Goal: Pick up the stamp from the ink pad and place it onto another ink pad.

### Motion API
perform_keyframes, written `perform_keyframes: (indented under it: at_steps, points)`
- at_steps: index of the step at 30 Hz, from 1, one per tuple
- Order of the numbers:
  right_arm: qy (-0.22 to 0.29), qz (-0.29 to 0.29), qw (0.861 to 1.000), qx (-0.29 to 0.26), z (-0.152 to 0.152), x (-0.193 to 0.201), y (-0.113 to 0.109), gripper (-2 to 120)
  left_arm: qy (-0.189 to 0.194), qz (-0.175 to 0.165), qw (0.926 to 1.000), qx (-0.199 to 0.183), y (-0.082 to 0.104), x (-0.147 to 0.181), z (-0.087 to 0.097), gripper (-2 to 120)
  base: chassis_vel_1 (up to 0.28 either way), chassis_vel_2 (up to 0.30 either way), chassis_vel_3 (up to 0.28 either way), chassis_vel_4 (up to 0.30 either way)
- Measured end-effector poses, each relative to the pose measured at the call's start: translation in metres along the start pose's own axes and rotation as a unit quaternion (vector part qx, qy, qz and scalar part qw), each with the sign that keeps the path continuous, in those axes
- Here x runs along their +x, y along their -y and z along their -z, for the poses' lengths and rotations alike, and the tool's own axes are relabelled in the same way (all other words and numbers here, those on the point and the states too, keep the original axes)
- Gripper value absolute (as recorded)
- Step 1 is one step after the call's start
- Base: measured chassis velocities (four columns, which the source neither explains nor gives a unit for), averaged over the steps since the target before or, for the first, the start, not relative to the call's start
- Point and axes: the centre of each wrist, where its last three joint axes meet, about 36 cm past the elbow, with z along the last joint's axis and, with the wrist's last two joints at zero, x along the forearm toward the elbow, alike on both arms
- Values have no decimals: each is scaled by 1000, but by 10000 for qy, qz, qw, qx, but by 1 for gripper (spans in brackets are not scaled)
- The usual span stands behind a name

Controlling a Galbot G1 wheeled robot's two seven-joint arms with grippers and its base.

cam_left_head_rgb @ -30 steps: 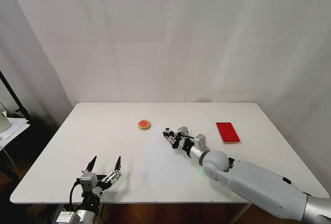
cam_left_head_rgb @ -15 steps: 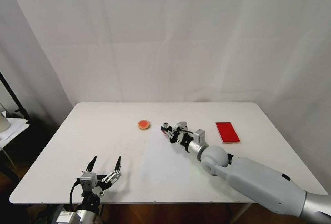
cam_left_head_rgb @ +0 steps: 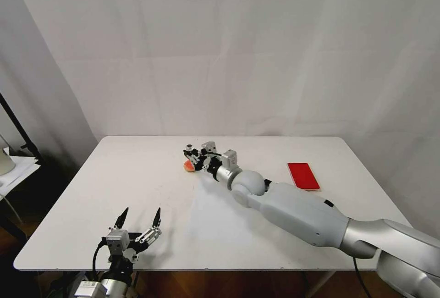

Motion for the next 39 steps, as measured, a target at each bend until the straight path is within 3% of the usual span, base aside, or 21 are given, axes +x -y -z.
perform_keyframes:
  at_steps: [28,39]
  points:
    - [-234,-256,9994,-35,-35,-7,16,10,0,0,10000,0,0,0,0,100,0,0,0,0]
    - [-231,-230,9995,-18,-34,-6,14,49,0,0,10000,0,0,0,0,100,0,0,0,0]
